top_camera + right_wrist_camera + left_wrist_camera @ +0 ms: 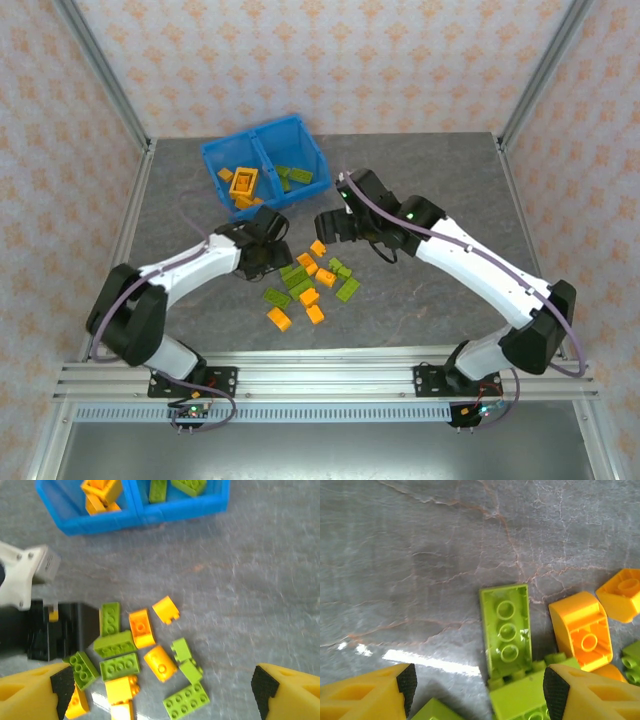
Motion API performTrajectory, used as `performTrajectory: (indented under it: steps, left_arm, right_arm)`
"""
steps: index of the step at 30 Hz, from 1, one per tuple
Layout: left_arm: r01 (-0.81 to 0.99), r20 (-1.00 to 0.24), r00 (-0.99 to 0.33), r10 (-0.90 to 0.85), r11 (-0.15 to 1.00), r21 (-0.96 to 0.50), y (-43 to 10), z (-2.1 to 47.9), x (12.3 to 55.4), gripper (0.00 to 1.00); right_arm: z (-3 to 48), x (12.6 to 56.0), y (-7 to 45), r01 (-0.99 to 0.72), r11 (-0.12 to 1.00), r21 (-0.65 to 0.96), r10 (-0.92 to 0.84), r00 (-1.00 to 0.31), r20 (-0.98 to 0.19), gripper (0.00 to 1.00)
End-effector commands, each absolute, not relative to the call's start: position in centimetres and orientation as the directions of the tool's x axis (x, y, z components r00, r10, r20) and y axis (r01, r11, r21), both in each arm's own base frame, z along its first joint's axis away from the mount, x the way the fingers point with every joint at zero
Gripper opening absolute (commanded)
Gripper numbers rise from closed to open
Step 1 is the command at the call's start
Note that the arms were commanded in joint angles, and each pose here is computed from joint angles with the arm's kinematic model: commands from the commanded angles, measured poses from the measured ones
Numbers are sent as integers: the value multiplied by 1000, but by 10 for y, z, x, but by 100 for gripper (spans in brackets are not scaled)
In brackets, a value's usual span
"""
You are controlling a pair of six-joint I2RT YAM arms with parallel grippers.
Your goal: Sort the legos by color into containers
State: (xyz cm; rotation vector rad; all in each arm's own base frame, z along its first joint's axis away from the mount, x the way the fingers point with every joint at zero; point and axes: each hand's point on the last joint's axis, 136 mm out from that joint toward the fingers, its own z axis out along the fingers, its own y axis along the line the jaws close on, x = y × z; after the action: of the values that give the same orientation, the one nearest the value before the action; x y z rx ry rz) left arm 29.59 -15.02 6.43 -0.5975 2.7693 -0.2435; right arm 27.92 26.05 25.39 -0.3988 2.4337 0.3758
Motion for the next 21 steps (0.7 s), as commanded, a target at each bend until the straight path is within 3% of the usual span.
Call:
performTrajectory:
  steps: [1,4,14,17,21]
  left_arm:
    - [-366,-247,-874,-418,902,-229,-164,64,315,71]
    - [-372,-202,-895,-399,915,-158,-165,43,318,69]
    - [-402,-135,-903,-409,913,-75,-157,8,305,40]
    - [-400,-187,-893,-409,912,-86,-153,29,310,26]
    - [-363,-316,-860,-401,915,-173,-160,93,339,24]
  right_arm:
    - [274,266,238,-340,924,176,-147,-741,-656,93]
    - [281,265,227,-322,932,165,-132,-728,-672,93]
    - [287,267,209,-271,950,156,-92,-720,-688,94]
    - [292,269,206,-244,956,164,-63,-715,-696,94]
    - [297,269,206,-233,952,198,-27,-709,-704,94]
